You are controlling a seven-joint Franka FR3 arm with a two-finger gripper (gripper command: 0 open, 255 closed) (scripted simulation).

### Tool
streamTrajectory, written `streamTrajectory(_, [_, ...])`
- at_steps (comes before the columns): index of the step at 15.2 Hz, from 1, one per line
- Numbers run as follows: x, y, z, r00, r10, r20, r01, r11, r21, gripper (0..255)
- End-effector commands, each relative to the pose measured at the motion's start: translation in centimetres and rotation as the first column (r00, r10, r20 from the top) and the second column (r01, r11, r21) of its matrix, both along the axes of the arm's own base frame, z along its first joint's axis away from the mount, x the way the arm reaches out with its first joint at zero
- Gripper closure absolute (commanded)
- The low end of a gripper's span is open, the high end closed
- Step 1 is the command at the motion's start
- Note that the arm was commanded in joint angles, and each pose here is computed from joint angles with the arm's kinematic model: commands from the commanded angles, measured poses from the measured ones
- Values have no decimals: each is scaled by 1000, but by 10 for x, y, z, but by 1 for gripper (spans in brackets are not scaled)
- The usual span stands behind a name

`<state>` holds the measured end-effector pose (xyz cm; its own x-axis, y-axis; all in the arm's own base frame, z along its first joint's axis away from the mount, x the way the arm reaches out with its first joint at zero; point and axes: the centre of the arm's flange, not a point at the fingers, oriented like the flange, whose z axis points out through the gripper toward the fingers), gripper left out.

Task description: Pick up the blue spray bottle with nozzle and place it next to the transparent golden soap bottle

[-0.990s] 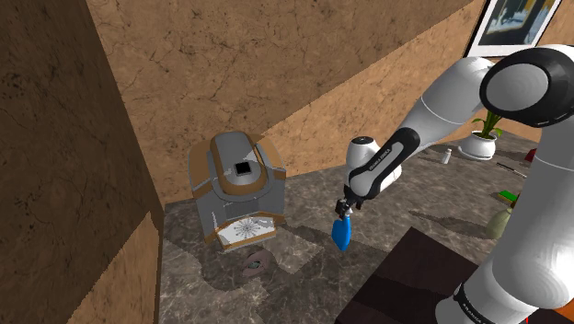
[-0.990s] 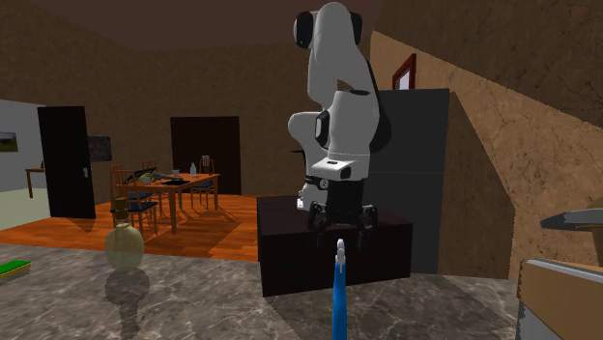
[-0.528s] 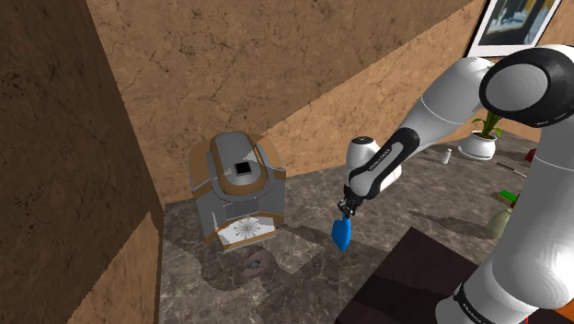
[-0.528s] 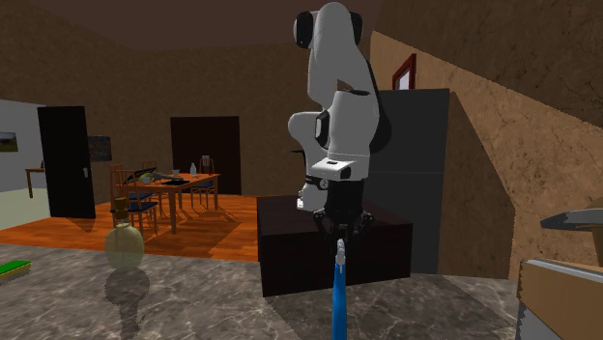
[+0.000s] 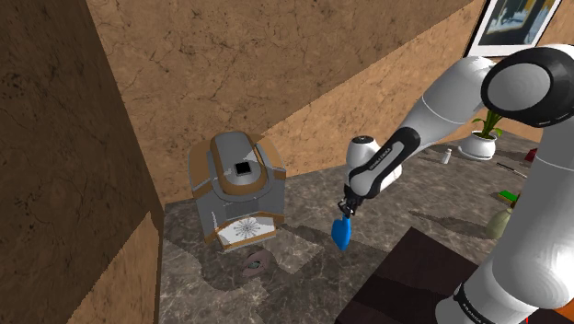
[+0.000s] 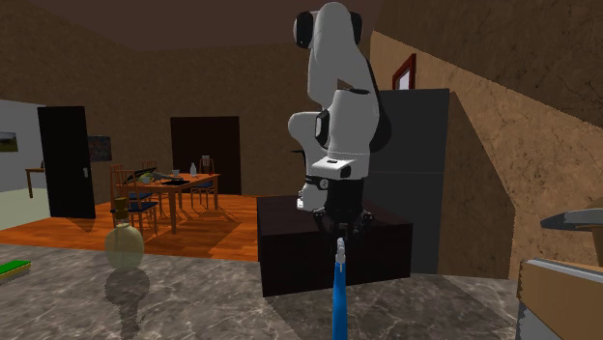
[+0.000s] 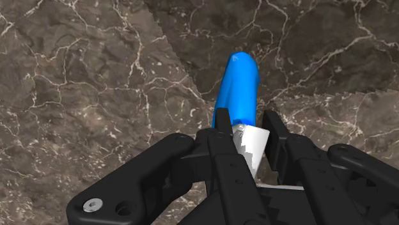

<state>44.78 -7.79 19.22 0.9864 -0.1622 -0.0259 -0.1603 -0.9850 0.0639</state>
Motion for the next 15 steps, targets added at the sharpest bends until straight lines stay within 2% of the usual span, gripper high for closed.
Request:
streamTrajectory(1, [0, 0, 8, 1000, 0, 0, 0, 1000, 0, 255])
streamTrajectory(15, [0, 0, 82, 1000, 0, 0, 0, 1000, 0, 255])
